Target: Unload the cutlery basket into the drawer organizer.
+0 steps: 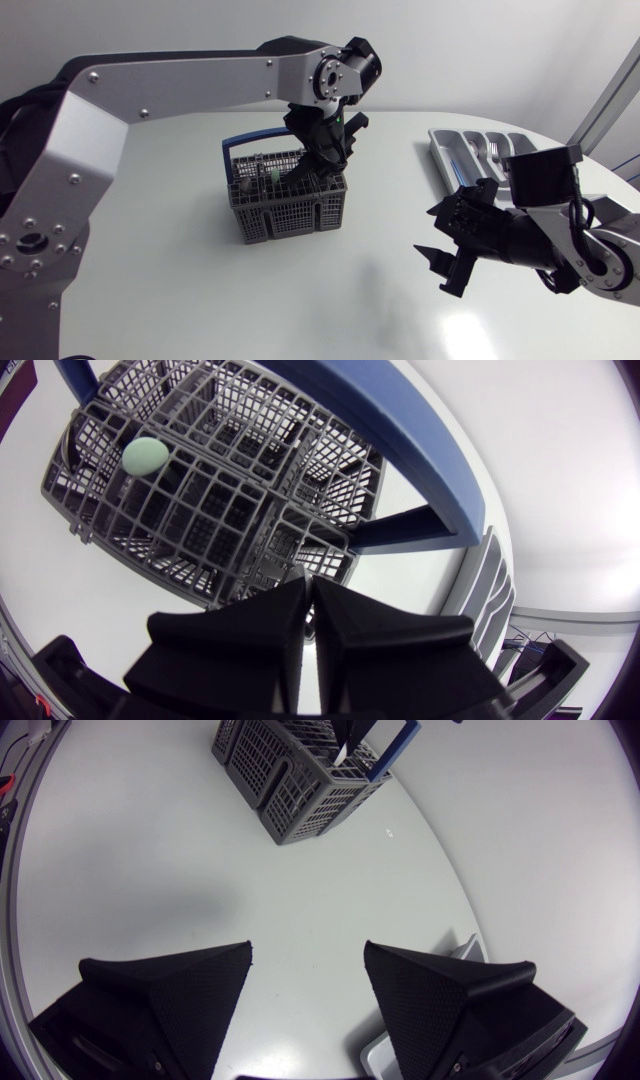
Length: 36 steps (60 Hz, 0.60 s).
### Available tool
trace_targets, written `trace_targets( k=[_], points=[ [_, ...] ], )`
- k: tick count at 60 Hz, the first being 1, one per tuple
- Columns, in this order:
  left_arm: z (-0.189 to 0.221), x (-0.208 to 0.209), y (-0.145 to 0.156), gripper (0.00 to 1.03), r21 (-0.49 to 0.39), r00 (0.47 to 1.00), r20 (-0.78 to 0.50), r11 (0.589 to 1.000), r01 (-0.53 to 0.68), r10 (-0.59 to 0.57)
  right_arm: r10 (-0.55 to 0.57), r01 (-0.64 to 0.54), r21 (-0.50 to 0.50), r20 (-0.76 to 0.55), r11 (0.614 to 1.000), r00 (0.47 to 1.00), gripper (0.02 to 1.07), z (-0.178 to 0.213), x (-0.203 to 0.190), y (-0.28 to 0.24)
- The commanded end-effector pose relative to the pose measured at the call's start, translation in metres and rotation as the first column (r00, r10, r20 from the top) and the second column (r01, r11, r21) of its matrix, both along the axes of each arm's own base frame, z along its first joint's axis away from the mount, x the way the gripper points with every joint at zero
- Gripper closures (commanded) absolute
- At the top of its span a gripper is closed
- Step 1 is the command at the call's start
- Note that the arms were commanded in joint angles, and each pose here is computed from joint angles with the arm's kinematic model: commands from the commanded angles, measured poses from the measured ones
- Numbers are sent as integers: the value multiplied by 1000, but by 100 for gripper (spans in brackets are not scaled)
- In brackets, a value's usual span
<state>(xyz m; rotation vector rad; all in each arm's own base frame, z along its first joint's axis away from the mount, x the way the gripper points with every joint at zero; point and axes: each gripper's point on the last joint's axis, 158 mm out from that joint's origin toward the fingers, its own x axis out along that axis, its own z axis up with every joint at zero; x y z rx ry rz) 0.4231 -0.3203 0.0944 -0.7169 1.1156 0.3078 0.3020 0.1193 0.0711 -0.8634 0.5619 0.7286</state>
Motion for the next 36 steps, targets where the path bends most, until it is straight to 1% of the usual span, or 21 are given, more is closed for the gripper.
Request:
trace_targets(
  k=[1,18,36],
  points=[
    [-2,-7,6,99,14,1000,-13,1000,-14,14,-7,7,-3,-23,1000,1000,26,-10,-6,-1],
    [15,-8,6,99,-14,1000,15,1000,-13,13,-3,3,-7,-25,1000,1000,26,-10,-7,0],
    [44,-11,6,99,-60,999,50,998,-2,5,4,-5,-9,-23,1000,1000,26,-10,-8,3]
  ],
)
